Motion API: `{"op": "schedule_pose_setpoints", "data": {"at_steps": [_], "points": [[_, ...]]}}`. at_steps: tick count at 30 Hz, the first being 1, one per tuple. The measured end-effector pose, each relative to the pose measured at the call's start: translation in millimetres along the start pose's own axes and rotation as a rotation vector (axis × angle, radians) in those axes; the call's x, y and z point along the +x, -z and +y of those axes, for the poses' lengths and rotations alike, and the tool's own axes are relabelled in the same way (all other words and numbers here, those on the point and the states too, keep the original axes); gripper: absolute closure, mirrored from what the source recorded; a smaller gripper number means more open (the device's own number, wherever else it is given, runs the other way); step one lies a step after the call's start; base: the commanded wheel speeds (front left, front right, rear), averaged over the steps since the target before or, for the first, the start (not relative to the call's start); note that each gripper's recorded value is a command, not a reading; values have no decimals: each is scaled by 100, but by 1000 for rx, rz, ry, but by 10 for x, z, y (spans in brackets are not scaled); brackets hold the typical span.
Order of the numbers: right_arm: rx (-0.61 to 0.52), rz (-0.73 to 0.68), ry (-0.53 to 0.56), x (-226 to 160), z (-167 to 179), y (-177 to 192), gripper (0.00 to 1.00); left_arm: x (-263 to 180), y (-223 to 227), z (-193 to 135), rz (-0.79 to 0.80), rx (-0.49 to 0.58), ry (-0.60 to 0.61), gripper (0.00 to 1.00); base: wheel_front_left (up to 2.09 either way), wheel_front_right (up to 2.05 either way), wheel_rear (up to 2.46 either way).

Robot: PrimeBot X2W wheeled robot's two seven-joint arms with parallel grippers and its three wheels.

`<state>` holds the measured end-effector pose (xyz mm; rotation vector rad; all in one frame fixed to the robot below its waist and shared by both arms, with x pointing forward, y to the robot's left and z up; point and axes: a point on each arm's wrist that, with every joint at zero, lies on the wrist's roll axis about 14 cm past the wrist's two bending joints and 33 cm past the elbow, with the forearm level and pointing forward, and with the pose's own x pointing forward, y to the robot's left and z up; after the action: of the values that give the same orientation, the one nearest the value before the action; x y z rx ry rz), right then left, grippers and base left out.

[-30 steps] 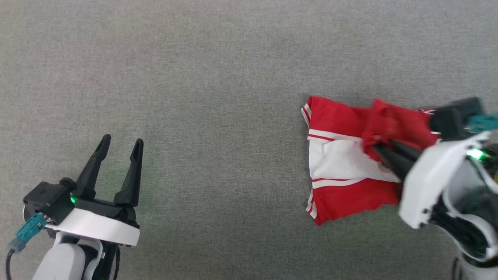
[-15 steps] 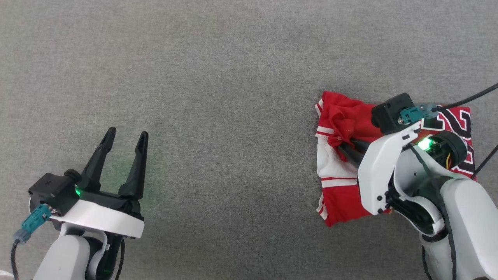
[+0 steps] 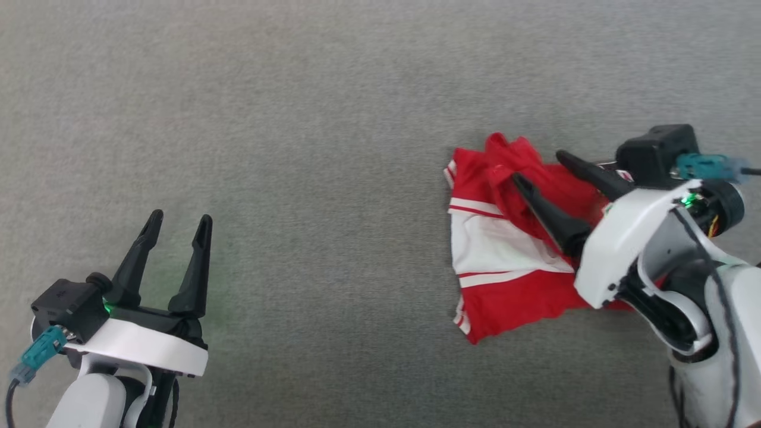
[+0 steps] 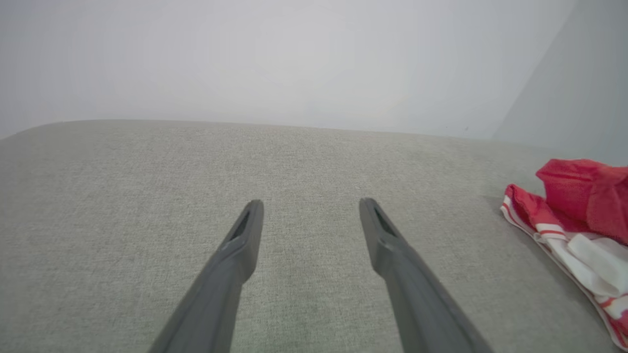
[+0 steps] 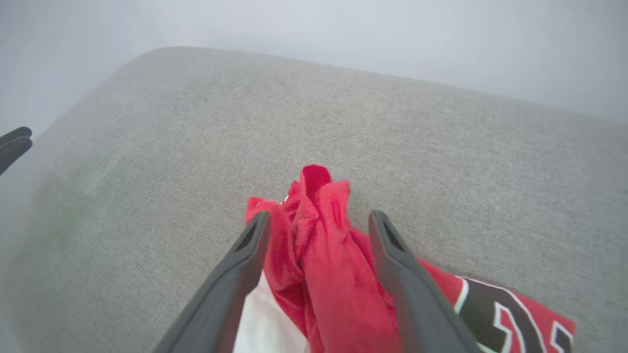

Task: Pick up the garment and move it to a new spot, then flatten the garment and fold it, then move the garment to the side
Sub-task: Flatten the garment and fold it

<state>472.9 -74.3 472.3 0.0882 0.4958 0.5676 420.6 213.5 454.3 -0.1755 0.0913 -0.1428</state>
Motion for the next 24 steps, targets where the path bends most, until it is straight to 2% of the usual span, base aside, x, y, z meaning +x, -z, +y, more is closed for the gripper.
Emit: {"op": "schedule_pose_setpoints", "data": {"at_steps": [9, 14, 17, 24], "points": [[27, -155, 173, -433, -578, -38, 0, 103, 19, -190, 5, 2, 69, 0, 0, 0, 0], [40, -340, 289, -749, -894, -185, 0, 153, 38, -256, 9, 3, 92, 0, 0, 0, 0], [43, -426, 368, -950, -1061, -155, 0, 157, 20, -290, 1, -3, 95, 0, 0, 0, 0], [15, -523, 458, -1244, -1108, 39, 0, 47, -69, -256, -26, -4, 67, 0, 0, 0, 0]]}}
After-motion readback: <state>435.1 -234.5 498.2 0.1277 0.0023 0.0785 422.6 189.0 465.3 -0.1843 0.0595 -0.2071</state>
